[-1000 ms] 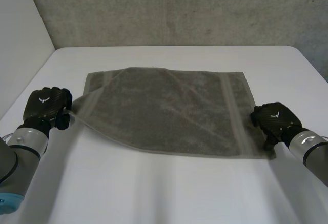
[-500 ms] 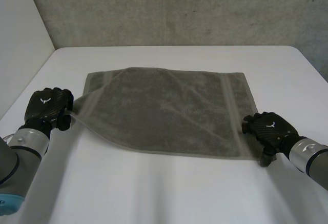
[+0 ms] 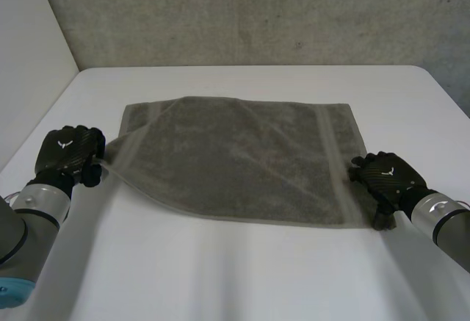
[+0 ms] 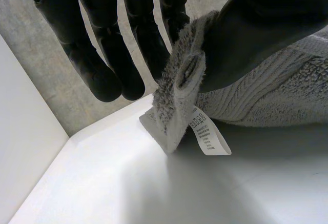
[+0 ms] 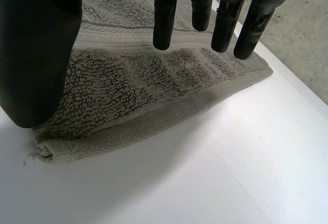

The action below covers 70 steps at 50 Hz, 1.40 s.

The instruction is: Fold the towel.

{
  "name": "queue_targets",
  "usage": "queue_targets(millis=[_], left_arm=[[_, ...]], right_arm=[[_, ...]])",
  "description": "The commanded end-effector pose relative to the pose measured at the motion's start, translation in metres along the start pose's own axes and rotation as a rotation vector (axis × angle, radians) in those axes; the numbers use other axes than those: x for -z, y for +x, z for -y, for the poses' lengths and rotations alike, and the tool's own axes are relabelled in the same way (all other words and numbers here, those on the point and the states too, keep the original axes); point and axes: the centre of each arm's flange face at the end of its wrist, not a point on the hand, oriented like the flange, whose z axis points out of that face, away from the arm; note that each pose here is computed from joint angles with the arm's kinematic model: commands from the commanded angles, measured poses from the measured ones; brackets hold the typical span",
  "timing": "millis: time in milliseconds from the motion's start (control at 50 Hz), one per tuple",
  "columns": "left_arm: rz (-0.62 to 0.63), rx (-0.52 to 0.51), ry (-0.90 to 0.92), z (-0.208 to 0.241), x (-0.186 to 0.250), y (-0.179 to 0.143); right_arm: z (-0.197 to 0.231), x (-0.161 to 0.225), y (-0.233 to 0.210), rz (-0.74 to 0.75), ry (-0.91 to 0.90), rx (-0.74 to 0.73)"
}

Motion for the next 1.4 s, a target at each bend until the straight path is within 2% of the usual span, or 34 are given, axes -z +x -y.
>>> queue_targets(millis=[20, 180, 460, 900, 1400], left_arm=[[0.0, 0.0, 0.0, 0.0, 0.0, 0.0], [-0.002, -0.002, 0.0, 0.0, 0.0, 0.0], [-0.003, -0.002, 0.001, 0.0, 0.0, 0.001], [-0.003, -0.002, 0.001, 0.0, 0.0, 0.001], [-0.002, -0.002, 0.0, 0.0, 0.0, 0.001]], right_arm=[[-0.002, 0.0, 0.0, 0.0, -0.015, -0.01], [-0.008, 0.009, -0.008, 0.047, -0.073, -0.048], [-0.005, 0.006, -0.007, 0.043, -0.055, -0.035], [0.001, -0.009, 0.016, -0.112, 0.017, 0.03], [0.002, -0.008, -0.007, -0.05, 0.012, 0.032]])
